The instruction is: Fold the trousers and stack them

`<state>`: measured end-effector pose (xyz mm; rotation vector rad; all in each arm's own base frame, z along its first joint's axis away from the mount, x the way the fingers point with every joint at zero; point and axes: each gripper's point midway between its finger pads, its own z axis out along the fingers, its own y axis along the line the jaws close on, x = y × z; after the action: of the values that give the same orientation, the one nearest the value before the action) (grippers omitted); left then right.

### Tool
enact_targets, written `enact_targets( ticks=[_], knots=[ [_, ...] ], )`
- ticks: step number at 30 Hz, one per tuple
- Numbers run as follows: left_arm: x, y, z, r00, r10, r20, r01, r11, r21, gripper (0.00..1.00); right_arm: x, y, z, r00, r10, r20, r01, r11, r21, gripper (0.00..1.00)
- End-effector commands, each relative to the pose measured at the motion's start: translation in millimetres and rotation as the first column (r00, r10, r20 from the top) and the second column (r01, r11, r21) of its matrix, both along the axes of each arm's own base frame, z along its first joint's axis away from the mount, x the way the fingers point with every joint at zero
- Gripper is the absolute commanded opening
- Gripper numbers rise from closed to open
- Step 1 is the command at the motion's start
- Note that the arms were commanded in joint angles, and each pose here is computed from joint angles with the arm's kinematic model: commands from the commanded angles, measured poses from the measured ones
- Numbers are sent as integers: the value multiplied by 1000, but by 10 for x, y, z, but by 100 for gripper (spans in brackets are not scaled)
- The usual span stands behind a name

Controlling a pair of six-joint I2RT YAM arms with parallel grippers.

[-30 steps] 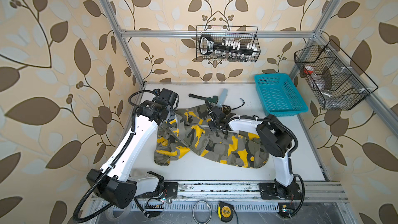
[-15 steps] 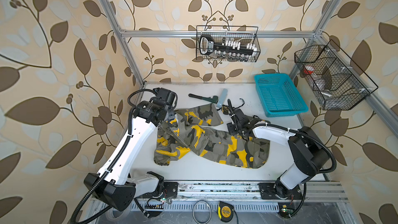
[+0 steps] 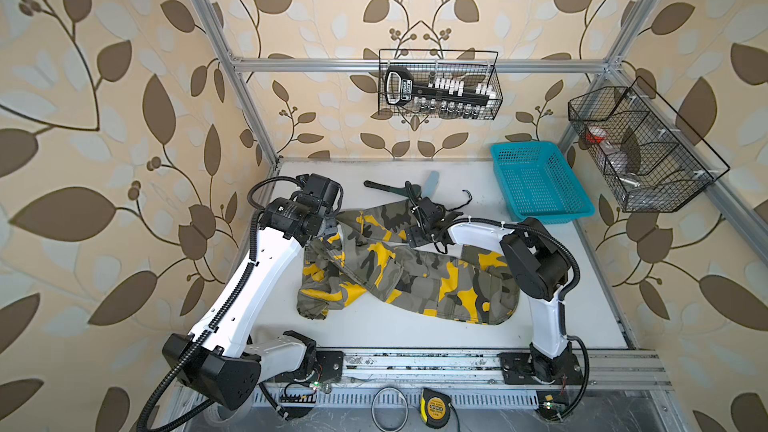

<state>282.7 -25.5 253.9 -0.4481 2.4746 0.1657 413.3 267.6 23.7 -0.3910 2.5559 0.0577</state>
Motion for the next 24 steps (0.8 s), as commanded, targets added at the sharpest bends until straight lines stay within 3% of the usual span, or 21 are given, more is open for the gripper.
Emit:
enact_targets(
  ticks=[1,5,11,13,16,18,24],
  knots=[
    [35,17,28,1000,6,15,-6,1000,-6,0,-1,41,-67,998,-26,-49,25,999,-20,90],
    [56,6,7,1000,3,10,-3,1000,-6,0,-111,77,-279,994,-27,-106,22,999,-45,84],
    [69,-10,-47,1000,-4,-4,4,1000,-5,0,-336,276,-483,983,2,-186,4,999,32,57],
    [69,-14,-68,1000,-5,-8,5,1000,-7,0,-356,272,-496,985,1,-173,0,1000,5,44],
    [64,-6,-88,1000,-8,-14,8,1000,2,0,-354,238,-476,987,-14,-161,12,1000,-15,14],
    [64,-3,-87,1000,-7,-14,7,1000,3,0,-314,227,-374,991,-18,-132,18,1000,-7,2],
    [72,56,53,1000,5,17,-6,1000,31,0,-160,3,430,998,-64,10,63,995,79,0]
  ],
)
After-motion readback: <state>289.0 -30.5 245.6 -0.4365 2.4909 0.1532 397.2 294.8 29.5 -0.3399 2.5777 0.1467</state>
